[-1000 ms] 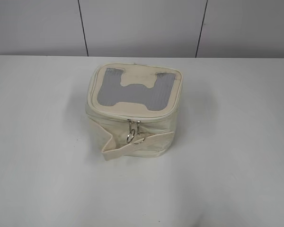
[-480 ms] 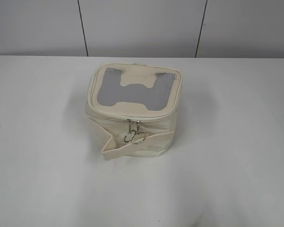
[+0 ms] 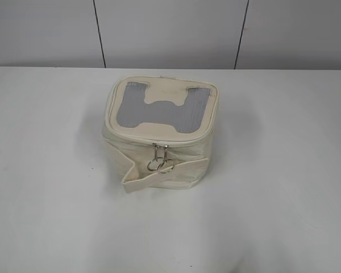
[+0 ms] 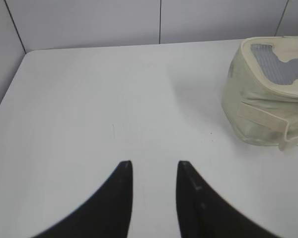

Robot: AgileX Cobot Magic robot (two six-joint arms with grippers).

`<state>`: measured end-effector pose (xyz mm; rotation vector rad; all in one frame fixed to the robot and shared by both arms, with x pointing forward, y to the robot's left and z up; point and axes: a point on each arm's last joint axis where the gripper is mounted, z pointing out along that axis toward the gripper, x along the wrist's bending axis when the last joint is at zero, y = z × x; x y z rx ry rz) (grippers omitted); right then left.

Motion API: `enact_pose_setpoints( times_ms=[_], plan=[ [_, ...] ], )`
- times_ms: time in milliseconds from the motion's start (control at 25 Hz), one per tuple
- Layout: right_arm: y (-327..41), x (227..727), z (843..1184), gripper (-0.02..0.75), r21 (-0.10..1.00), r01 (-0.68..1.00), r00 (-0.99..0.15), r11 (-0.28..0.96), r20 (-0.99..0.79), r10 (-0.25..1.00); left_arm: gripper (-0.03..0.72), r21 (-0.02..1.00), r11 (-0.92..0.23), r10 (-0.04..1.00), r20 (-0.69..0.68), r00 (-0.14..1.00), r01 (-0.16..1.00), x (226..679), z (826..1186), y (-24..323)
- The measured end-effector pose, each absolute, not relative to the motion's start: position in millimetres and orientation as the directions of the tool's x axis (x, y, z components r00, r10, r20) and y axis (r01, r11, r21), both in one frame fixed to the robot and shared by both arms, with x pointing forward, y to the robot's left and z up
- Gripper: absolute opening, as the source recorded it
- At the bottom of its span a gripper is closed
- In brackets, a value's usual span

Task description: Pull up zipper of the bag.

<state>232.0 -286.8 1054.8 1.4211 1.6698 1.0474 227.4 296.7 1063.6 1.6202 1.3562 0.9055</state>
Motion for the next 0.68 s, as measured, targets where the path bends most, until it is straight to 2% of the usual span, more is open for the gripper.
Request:
enact_pose_setpoints(
  times_ms=[680],
  plan=[
    [-286.3,232.0,1054.9,0.42,0.903,0.424,-0.159,0.07,-0.001,0.987,0.237,0.914,-0.086,0.987,0.022,0.162,0.398,227.4,1063.6,296.7]
  ],
)
